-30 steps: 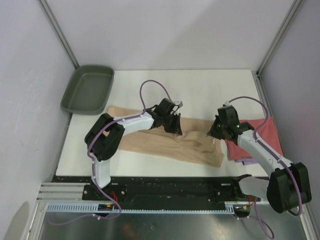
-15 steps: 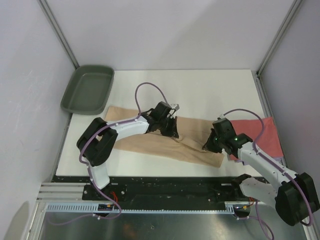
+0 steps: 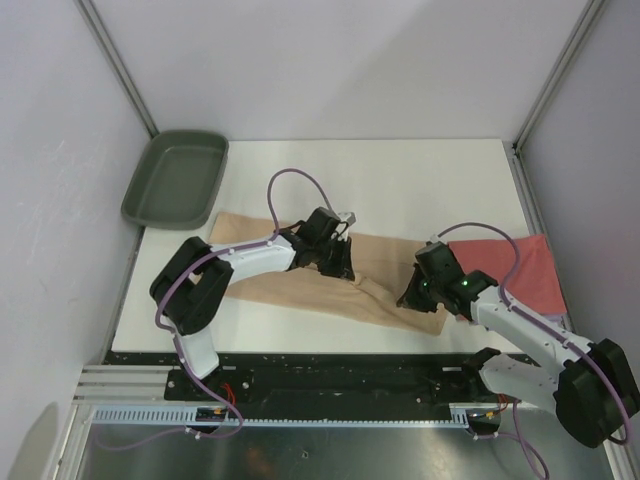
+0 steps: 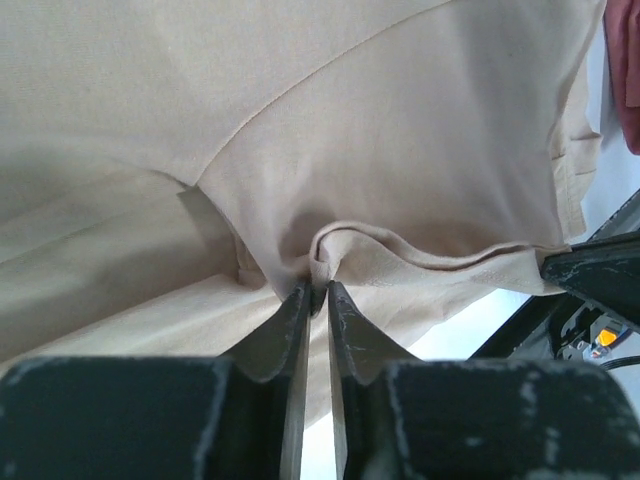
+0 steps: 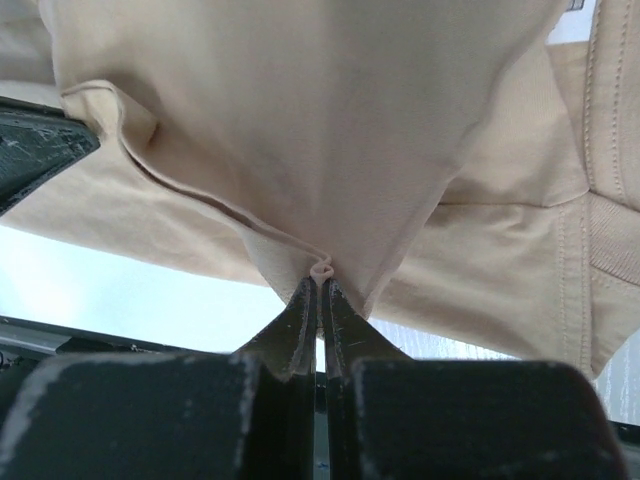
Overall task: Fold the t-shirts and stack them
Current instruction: Fold the other side of the tshirt into a rectangle
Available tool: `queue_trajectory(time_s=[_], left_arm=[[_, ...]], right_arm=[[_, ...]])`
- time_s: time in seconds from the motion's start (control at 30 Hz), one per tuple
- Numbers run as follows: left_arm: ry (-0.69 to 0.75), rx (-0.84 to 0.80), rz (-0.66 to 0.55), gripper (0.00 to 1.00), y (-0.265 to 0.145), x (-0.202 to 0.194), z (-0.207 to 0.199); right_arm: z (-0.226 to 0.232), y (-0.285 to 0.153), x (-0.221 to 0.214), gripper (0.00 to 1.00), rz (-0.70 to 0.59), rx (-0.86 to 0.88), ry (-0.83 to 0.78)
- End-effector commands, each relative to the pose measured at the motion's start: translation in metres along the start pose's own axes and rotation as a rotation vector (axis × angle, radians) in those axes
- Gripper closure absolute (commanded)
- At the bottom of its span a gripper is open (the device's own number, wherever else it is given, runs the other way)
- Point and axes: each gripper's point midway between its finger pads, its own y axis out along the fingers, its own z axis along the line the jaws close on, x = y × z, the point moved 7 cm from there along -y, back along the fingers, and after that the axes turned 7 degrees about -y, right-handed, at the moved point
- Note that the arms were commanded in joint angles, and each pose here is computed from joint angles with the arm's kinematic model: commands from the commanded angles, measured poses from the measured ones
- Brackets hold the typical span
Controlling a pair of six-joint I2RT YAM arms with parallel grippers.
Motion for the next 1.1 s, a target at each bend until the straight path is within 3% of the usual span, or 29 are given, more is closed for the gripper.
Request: queue_trajectory(time_s=[0.0, 0.33, 0.63, 0.77, 1.07], left_arm=[[0.040, -0.022, -0.068, 0.82, -0.015, 0.009, -0.009], [0.043, -0.020, -0.100, 0.62, -0.030, 0.012, -0.002], [0.064, -0.106, -0.108, 0.61, -0.039, 0.026, -0.021], [0.062, -0.143, -0.036, 0.67, -0.023, 0.019, -0.030], [-0.044, -0.008, 0.077, 0.80, 0.004, -0.023, 0.001]], right_arm=[[0.000, 0.006, -0.007, 0.96, 0.011, -0.009, 0.007], [-0.003, -0.002, -0.009, 0.65, 0.003, -0.004, -0.036], [-0.003, -0.012, 0.011, 0.65, -0.095, -0.054, -0.019], [-0.013, -0.008, 0.024, 0.66, -0.134, -0.101, 0.038], [-0.029, 0.010, 0.037, 0.67, -0.118, -0.163, 0.112]])
